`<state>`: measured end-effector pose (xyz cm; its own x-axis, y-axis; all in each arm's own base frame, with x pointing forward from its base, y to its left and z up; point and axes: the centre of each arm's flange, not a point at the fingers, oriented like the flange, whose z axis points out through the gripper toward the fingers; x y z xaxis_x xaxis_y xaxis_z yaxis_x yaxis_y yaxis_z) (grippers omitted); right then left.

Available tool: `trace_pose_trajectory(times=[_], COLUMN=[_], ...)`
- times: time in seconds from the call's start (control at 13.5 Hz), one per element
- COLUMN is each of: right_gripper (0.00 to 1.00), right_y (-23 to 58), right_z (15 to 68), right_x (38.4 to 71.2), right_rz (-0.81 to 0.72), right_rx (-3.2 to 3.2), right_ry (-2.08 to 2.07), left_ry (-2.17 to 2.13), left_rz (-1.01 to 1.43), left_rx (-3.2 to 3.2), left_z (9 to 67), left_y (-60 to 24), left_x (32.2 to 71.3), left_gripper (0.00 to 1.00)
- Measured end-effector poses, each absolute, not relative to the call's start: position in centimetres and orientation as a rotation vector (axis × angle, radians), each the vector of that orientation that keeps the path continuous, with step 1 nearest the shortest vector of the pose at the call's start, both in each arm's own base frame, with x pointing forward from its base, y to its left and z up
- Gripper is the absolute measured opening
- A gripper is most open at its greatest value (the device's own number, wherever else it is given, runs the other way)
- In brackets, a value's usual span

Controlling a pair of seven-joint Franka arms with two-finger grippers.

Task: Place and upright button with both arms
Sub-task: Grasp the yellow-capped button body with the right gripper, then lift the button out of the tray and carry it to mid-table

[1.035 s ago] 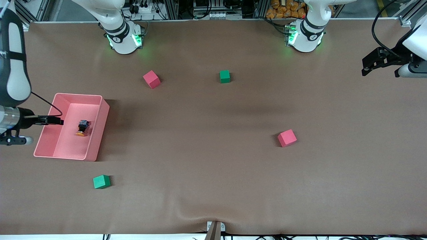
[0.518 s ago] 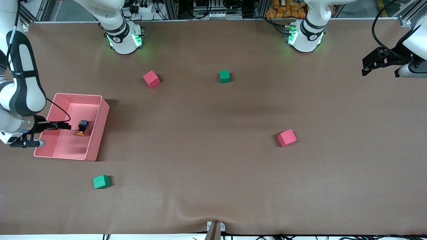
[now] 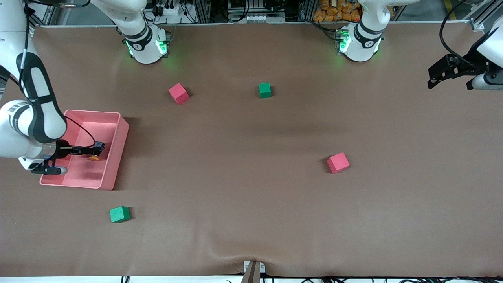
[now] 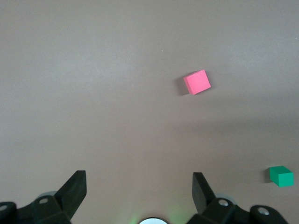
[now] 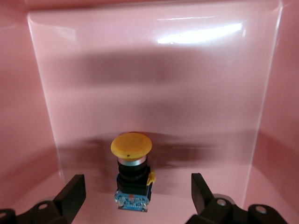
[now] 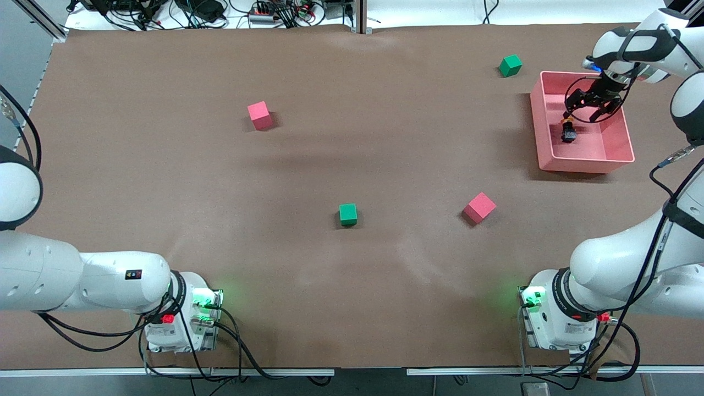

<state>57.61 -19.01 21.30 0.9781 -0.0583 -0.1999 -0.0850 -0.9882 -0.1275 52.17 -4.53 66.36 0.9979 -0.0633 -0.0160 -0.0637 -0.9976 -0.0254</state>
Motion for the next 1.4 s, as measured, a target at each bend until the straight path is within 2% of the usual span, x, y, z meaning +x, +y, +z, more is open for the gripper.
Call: trace_pose_trajectory(times=[0.44,0.52,0.59,0.74,0.81,0.89,1.04,1.11,1.4], right_gripper=[1.00,0.93,0.93,0.77,0.72,0.72,0.53,0.41,0.39], right_y=[-18.3,-18.1,-18.0,-17.8,-17.9,-17.9,-17.9,-18.0,-18.1], right_z=[19.5,19.3,19.0,18.6,18.4,18.3,18.3,18.3,18.3], right_x=[56.9,56.8,56.8,56.6,56.6,56.5,56.5,56.5,56.5], right_rz=[0.311,0.307,0.302,0.298,0.297,0.296,0.294,0.293,0.291], right_rx=[-2.988,-2.990,-2.992,-2.995,-2.996,-2.997,-2.998,-2.998,-3.000], right_ry=[0.122,0.124,0.123,0.124,0.125,0.125,0.127,0.128,0.130], left_ry=[0.080,0.078,0.071,0.059,0.058,0.059,0.059,0.059,0.059], left_rz=[0.079,0.089,0.093,0.088,0.081,0.074,0.076,0.076,0.077], left_rx=[-3.113,-3.112,-3.112,-3.113,-3.113,-3.113,-3.112,-3.112,-3.120], left_z=[66.2,66.1,66.1,66.3,66.5,66.8,67.2,67.3,67.3], left_y=[-3.9,-3.8,-3.6,-3.1,-3.0,-3.1,-3.1,-3.1,-3.1], left_x=[51.8,51.7,51.7,51.7,51.6,51.5,51.1,51.0,51.0], left_gripper=[1.00,1.00,1.00,1.00,1.00,1.00,1.00,1.00,1.00])
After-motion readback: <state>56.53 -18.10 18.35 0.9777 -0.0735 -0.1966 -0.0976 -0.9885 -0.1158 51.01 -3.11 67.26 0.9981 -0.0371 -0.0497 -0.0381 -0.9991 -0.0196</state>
